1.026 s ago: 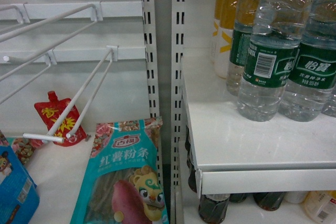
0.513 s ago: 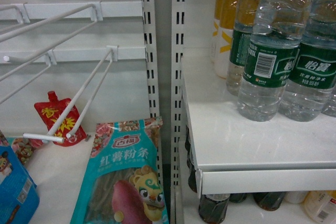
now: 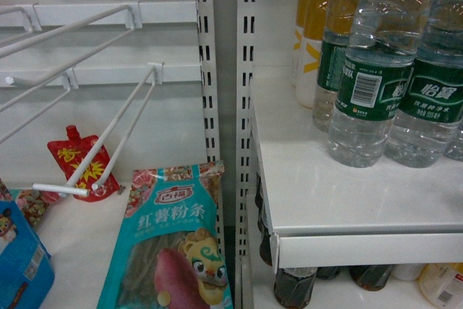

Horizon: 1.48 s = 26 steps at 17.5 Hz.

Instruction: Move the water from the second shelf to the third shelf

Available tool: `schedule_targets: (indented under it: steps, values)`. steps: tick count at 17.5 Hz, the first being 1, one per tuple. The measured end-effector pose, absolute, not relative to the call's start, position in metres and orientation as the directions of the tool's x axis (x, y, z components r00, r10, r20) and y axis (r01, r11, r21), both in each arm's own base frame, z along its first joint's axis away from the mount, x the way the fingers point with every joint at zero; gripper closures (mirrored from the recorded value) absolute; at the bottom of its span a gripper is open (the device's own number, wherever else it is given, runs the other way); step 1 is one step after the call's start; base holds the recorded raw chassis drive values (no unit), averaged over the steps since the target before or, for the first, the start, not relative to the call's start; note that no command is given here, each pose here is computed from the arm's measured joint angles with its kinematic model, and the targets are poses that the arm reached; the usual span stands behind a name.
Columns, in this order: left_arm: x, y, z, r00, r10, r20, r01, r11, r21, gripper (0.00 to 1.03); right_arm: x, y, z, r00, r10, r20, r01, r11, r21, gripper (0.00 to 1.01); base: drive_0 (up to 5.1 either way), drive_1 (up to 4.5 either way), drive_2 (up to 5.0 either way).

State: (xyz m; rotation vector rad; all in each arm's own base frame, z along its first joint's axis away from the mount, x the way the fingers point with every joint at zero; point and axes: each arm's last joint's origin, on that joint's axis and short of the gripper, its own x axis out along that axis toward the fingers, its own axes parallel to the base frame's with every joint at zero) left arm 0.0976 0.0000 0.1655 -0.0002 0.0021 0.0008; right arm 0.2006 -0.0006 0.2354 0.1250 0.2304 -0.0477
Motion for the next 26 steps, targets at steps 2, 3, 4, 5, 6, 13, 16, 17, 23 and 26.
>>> schedule_targets:
  steps: [2, 3, 4, 5, 6, 13, 16, 17, 23, 26]
  values:
    - [0.098, 0.000, 0.166, 1.000, 0.001, -0.002, -0.001, 1.000, 0.000, 0.05, 0.216, -0.006, 0.228, 0.966, -0.048, -0.253, 0.080, 0.990, 0.117, 0.58, 0.0, 0.00, 0.0]
    - [0.098, 0.000, 0.166, 1.000, 0.001, -0.002, -0.001, 1.000, 0.000, 0.05, 0.220, -0.007, 0.227, 0.964, -0.052, -0.261, 0.084, 0.990, 0.113, 0.58, 0.0, 0.00, 0.0]
    - [0.098, 0.000, 0.166, 1.000, 0.001, -0.002, -0.001, 1.000, 0.000, 0.05, 0.226, -0.007, 0.225, 0.964, -0.044, -0.260, 0.076, 0.991, 0.114, 0.58, 0.0, 0.00, 0.0]
    - [0.098, 0.000, 0.166, 1.000, 0.001, -0.002, -0.001, 1.000, 0.000, 0.05, 0.232, -0.007, 0.224, 0.965, -0.043, -0.259, 0.074, 0.991, 0.109, 0.58, 0.0, 0.00, 0.0]
    - [0.098, 0.000, 0.166, 1.000, 0.001, -0.002, -0.001, 1.000, 0.000, 0.05, 0.237, -0.008, 0.223, 0.964, -0.043, -0.263, 0.074, 0.991, 0.108, 0.58, 0.0, 0.00, 0.0]
    - [0.098, 0.000, 0.166, 1.000, 0.001, -0.002, -0.001, 1.000, 0.000, 0.05, 0.263, -0.014, 0.216, 0.959, -0.059, -0.276, 0.087, 0.992, 0.092, 0.58, 0.0, 0.00, 0.0]
    - [0.098, 0.000, 0.166, 1.000, 0.001, -0.002, -0.001, 1.000, 0.000, 0.05, 0.272, -0.014, 0.215, 0.959, -0.059, -0.278, 0.085, 0.993, 0.083, 0.58, 0.0, 0.00, 0.0]
    - [0.098, 0.000, 0.166, 1.000, 0.001, -0.002, -0.001, 1.000, 0.000, 0.05, 0.274, -0.013, 0.215, 0.958, -0.054, -0.281, 0.080, 0.993, 0.082, 0.58, 0.0, 0.00, 0.0]
    - [0.098, 0.000, 0.166, 1.000, 0.001, -0.002, -0.001, 1.000, 0.000, 0.05, 0.278, -0.010, 0.214, 0.957, -0.057, -0.283, 0.081, 0.994, 0.075, 0.58, 0.0, 0.00, 0.0]
    - [0.098, 0.000, 0.166, 1.000, 0.001, -0.002, -0.001, 1.000, 0.000, 0.05, 0.278, -0.010, 0.214, 0.957, -0.055, -0.284, 0.080, 0.994, 0.075, 0.58, 0.0, 0.00, 0.0]
